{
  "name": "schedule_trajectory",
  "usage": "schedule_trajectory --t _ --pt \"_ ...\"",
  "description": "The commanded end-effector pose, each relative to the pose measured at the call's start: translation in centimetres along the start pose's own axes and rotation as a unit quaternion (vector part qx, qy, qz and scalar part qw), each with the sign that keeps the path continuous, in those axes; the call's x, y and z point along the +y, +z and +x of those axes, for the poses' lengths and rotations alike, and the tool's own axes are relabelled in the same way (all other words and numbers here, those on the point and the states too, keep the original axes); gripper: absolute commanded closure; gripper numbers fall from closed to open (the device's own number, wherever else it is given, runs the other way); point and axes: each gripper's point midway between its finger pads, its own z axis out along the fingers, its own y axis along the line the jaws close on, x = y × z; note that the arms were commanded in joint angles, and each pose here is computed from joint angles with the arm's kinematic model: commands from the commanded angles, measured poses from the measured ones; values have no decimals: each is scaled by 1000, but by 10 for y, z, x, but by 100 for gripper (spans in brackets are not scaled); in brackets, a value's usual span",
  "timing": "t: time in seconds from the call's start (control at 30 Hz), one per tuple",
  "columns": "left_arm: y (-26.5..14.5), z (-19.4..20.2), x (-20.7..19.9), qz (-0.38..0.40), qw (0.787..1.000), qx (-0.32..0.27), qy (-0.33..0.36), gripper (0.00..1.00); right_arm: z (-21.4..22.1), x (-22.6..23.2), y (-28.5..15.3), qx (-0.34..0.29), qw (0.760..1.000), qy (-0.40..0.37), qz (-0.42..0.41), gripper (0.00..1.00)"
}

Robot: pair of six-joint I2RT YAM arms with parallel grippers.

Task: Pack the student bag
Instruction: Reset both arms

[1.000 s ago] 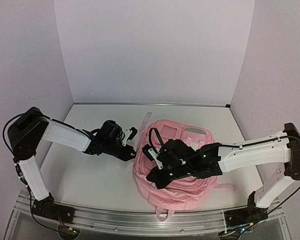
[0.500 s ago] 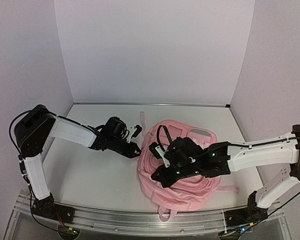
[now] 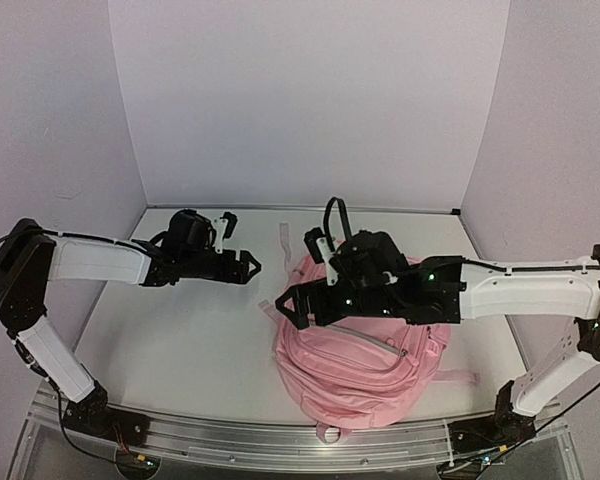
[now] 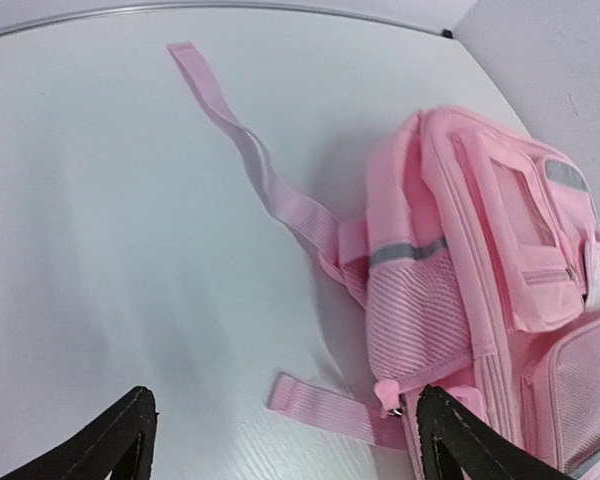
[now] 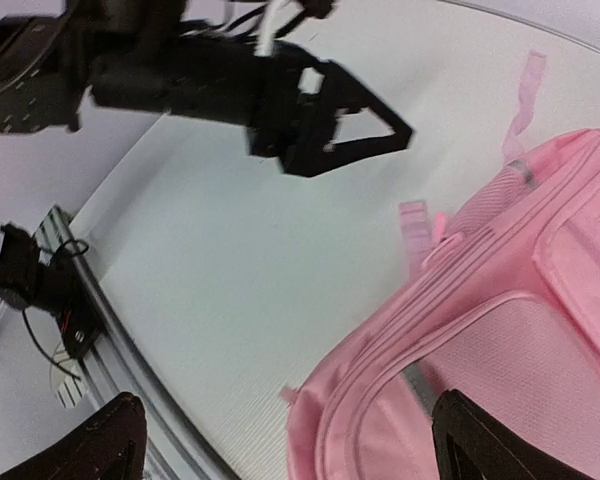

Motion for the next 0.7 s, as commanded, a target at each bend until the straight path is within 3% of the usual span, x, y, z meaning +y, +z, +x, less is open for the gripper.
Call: schedule_trajectory --t 0.0,0.2,0.4,0.53,0.67 --pt "-26 -21 59 -79 995 -28 -55 7 -50 -84 10 -57 991 59 104 2" --pt "-77 -36 135 -122 981 -74 -131 2 -74 -198 -4 -81 972 106 195 2" --pt "-143 -43 200 -207 953 -140 -171 0 -68 -309 -61 -126 943 172 254 2" --pt "-175 -54 212 -235 940 -181 -171 0 -63 -364 -110 -171 918 202 293 2" --pt "-206 -66 212 -277 924 -226 -138 0 -73 -380 -168 -244 888 188 342 2"
